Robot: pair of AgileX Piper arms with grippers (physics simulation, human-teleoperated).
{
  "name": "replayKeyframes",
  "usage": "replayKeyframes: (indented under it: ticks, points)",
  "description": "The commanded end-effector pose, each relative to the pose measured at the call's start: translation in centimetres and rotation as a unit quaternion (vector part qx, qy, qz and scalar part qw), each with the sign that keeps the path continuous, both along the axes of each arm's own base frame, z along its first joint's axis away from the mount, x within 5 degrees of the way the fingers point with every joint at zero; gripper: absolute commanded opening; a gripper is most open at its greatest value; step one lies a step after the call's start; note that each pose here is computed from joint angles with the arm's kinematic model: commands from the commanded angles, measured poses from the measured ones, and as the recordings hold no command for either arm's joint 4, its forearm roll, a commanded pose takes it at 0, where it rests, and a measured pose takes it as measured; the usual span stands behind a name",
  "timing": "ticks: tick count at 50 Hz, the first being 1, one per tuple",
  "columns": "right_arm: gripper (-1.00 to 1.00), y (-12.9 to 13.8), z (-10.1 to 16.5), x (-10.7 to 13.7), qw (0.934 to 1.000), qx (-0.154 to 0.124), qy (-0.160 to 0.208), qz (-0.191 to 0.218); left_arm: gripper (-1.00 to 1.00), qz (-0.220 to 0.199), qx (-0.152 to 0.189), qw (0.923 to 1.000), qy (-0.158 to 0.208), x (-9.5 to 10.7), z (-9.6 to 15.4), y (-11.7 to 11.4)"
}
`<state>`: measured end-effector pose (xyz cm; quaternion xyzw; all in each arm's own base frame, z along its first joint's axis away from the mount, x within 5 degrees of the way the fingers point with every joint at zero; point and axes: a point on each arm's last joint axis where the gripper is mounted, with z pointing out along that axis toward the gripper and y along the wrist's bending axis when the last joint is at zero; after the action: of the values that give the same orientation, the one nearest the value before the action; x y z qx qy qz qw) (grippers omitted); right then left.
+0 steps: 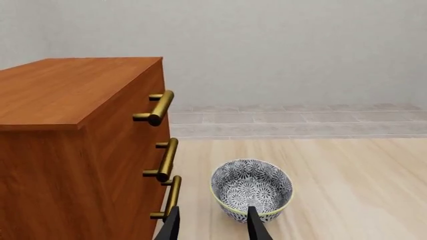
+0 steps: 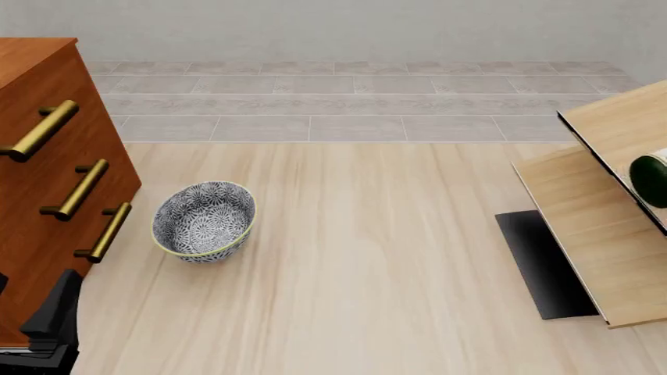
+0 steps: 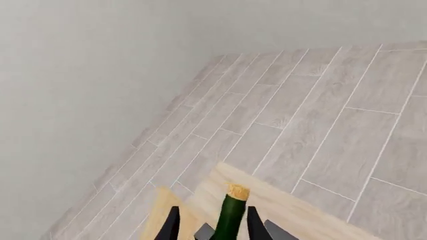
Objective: Put the wine bottle on the wine rack.
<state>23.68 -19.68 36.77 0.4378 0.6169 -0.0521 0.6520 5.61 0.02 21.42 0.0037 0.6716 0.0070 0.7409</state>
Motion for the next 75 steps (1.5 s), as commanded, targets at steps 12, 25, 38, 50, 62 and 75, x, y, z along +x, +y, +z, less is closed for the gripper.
replayKeyframes:
  ticks: [12,25,38,50,62,75]
  points:
    - [1.0,-0.1,0.6,-0.4,0.9986,-0.041,0.034,0.004,1.0,0.001,-0.001,1.0,-0.001,0.0,0.0,0.0]
    - [1.0,0.2,1.7,-0.8,0.9986,-0.046,0.026,0.004,1.0,0.0,-0.002,1.0,0.001,0.0,0.0,0.0]
    - [1.0,0.7,3.2,-1.7,0.9984,-0.054,0.017,-0.001,1.0,-0.001,-0.002,1.0,0.002,0.0,0.0,0.0]
    - [1.0,1.2,4.1,-2.6,0.9982,-0.059,0.01,-0.005,1.0,-0.002,-0.002,1.0,0.002,0.0,0.0,0.0]
    - [1.0,2.1,4.8,-3.4,0.9978,-0.066,0.004,-0.003,1.0,-0.004,-0.002,1.0,0.001,0.0,0.0,0.0]
    - [1.0,4.0,6.0,-4.6,0.9966,-0.082,-0.004,0.01,1.0,-0.005,0.001,1.0,-0.003,0.0,0.1,-0.1]
